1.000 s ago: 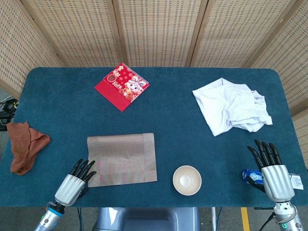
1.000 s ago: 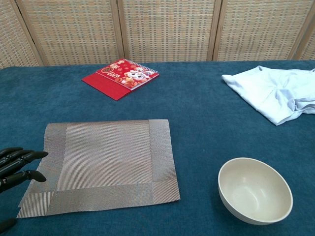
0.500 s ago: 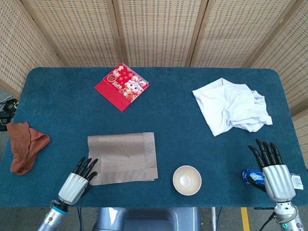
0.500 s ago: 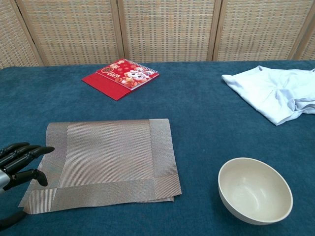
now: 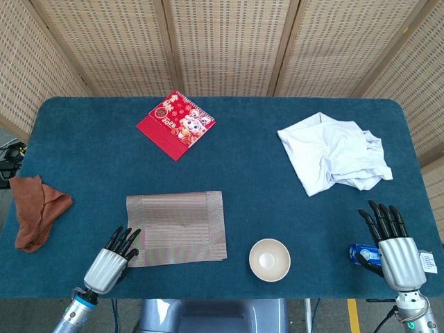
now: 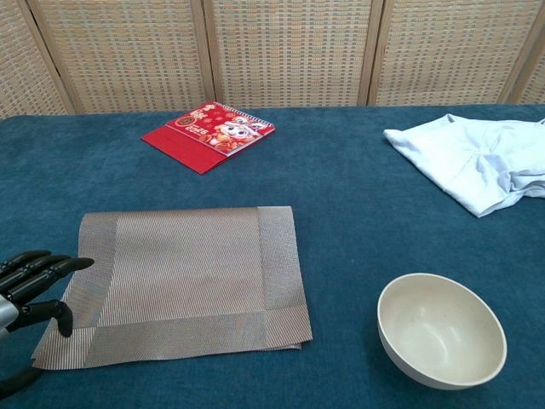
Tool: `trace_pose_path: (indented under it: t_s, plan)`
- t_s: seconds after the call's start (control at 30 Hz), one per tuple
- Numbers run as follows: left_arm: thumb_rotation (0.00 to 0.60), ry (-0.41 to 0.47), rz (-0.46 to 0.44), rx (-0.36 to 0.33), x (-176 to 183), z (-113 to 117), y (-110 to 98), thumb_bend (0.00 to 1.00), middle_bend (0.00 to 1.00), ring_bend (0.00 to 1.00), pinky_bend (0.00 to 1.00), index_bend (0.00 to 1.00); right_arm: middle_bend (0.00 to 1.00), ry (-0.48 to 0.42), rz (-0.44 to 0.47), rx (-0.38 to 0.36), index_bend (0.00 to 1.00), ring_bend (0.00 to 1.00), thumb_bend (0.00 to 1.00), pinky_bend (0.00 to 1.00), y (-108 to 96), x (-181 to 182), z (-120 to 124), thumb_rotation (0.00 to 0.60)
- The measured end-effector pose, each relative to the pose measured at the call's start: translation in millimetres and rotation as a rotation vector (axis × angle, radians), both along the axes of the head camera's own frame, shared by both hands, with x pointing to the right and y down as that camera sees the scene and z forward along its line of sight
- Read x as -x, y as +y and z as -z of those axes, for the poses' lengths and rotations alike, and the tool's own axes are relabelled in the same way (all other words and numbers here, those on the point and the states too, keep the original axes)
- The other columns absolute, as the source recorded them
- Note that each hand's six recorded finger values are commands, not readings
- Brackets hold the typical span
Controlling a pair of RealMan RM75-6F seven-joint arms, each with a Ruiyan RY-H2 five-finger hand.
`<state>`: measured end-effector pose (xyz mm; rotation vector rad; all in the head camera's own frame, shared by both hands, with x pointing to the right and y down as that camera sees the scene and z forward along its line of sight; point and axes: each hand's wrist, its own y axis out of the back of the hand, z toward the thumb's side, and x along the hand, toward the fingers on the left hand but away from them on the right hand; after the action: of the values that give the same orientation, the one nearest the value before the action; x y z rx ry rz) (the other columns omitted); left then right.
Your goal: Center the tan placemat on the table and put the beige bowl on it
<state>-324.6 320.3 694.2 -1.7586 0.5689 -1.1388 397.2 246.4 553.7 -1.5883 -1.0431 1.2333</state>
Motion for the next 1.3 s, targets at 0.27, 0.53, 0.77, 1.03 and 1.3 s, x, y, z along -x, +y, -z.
trace_pose_path:
  t_s: [0.27, 0.53, 0.77, 1.03, 1.3]
  plan:
    - [0.600, -0.001, 0.006, -0.002, 0.3, -0.2, -1.1, 0.37, 0.00, 0.00, 0.00, 0.55, 0.00, 0.001, 0.001, 0.001, 0.13, 0.00, 0.12, 0.00, 0.0, 0.1, -0.2, 0.600]
    - [0.600, -0.008, 0.010, -0.002, 1.9, -1.1, -1.7, 0.46, 0.00, 0.00, 0.00, 0.56, 0.00, -0.001, 0.002, 0.000, 0.13, 0.00, 0.12, 0.00, 0.3, 0.6, 0.1, 0.600]
    - [0.600, -0.010, 0.014, 0.002, 2.5, -1.8, -2.2, 0.50, 0.00, 0.00, 0.00, 0.57, 0.00, -0.003, 0.003, 0.000, 0.13, 0.00, 0.12, 0.00, 0.6, 0.6, 0.7, 0.600]
    - [0.600, 0.033, 0.045, -0.052, 0.7, 11.3, -21.1, 0.49, 0.00, 0.00, 0.00, 0.57, 0.00, -0.003, 0.002, -0.005, 0.13, 0.00, 0.12, 0.00, -0.1, 0.1, 1.9, 0.600]
    - [0.600, 0.095, 0.099, -0.140, -7.7, 42.2, -73.9, 0.49, 0.00, 0.00, 0.00, 0.57, 0.00, 0.001, -0.006, -0.010, 0.13, 0.00, 0.12, 0.00, -2.0, -2.1, 2.1, 0.600]
